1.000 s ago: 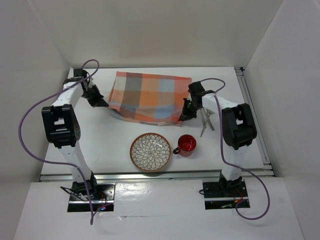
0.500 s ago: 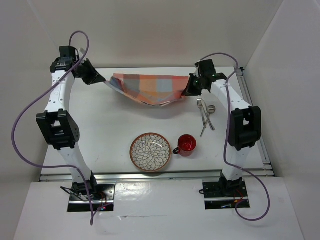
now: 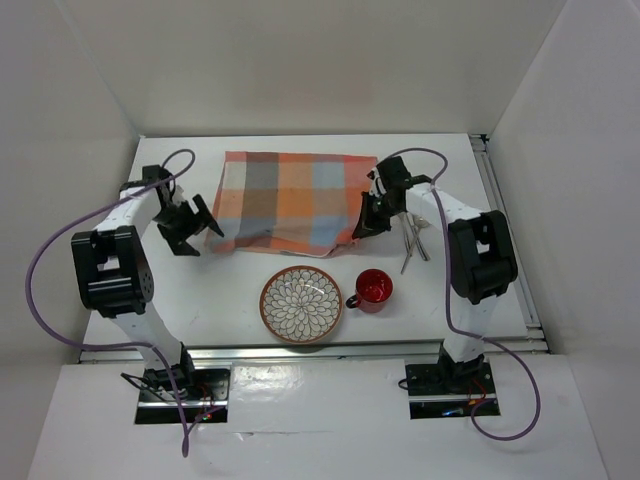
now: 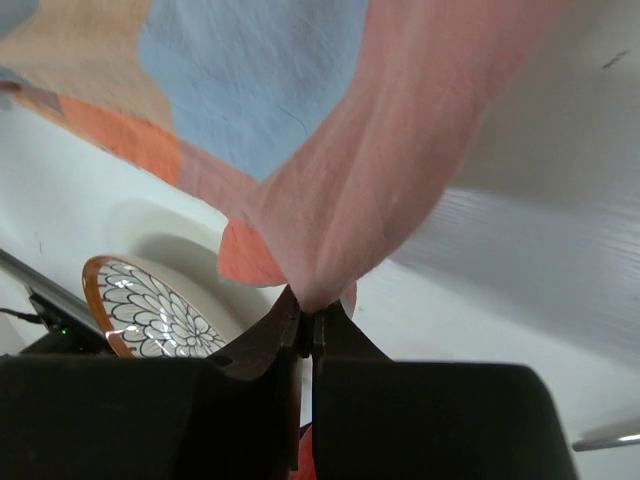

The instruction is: Set the dinner table for one person

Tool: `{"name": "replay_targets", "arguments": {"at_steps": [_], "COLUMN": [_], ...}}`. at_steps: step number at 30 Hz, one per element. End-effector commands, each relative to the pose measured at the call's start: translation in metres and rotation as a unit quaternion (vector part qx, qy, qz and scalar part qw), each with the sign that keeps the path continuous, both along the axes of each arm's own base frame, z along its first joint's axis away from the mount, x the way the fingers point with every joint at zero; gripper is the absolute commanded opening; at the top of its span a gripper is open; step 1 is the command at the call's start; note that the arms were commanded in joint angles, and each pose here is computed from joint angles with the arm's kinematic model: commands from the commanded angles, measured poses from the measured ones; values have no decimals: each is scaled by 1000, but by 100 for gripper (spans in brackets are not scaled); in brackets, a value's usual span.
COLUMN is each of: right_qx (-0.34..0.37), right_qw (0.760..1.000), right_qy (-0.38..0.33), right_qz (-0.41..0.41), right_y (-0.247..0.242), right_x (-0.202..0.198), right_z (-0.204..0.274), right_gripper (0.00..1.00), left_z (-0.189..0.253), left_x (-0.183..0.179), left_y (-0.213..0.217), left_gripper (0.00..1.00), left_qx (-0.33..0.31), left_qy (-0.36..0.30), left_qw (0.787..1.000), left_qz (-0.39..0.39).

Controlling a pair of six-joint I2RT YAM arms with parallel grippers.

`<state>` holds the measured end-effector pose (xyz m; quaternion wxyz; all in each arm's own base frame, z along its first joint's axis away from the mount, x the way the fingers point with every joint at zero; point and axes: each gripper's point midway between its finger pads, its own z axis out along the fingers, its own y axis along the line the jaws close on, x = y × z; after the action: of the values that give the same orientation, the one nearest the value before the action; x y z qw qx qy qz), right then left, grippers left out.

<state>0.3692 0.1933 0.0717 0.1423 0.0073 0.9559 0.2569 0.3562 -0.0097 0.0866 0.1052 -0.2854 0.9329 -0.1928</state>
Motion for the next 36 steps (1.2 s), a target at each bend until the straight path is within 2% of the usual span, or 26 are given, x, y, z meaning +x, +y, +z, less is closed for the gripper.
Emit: {"name": "replay_targets", "arguments": {"at_steps": [1, 5, 6, 10, 12, 16, 20, 25, 27, 28, 32, 36], "right_qx": [11, 13, 17, 17, 15, 10, 0, -4, -4, -8, -8, -11], "right_qw": [999, 999, 999, 999, 999, 999, 999, 999, 999, 999, 999, 999], "right_qy": [-28, -35, -34, -32, -34, -30, -28, -29, -29, -30, -30, -33], "right_qz": [15, 15, 18, 18, 21, 19, 15, 13, 13, 11, 11, 8], "right_y": [7, 10, 11, 12, 13, 11, 8, 6, 6, 5, 5, 5], "right_x": [6, 15, 14, 18, 21, 20, 20, 20, 20, 21, 21, 25], "right_z": [10, 13, 14, 13, 14, 13, 11, 10, 10, 9, 9, 11], "right_gripper": [0, 0, 0, 0, 0, 0, 0, 0, 0, 0, 0, 0], "left_z": [2, -20, -25, -32, -26, -39, -59, -70, -72, -72, -64, -40], "left_x": [-7, -17, -14, 5, 20, 37, 39, 36, 33, 33, 32, 37], "left_y": [3, 2, 10, 22, 29, 33, 20, 8, 4, 4, -1, -3], "left_gripper": [99, 99, 99, 99, 96, 86, 81, 79, 63, 40, 0, 0], "left_qx": [22, 61, 91, 129, 145, 149, 120, 120, 108, 108, 104, 102], "left_qy": [-27, 2, -1, -5, -16, -10, 9, 21, 24, 24, 19, -1], "left_qw": [999, 998, 996, 992, 989, 989, 992, 991, 992, 992, 993, 993], "left_qz": [-9, -22, -18, -16, -10, -10, -29, -51, -54, -54, -60, -59]}}
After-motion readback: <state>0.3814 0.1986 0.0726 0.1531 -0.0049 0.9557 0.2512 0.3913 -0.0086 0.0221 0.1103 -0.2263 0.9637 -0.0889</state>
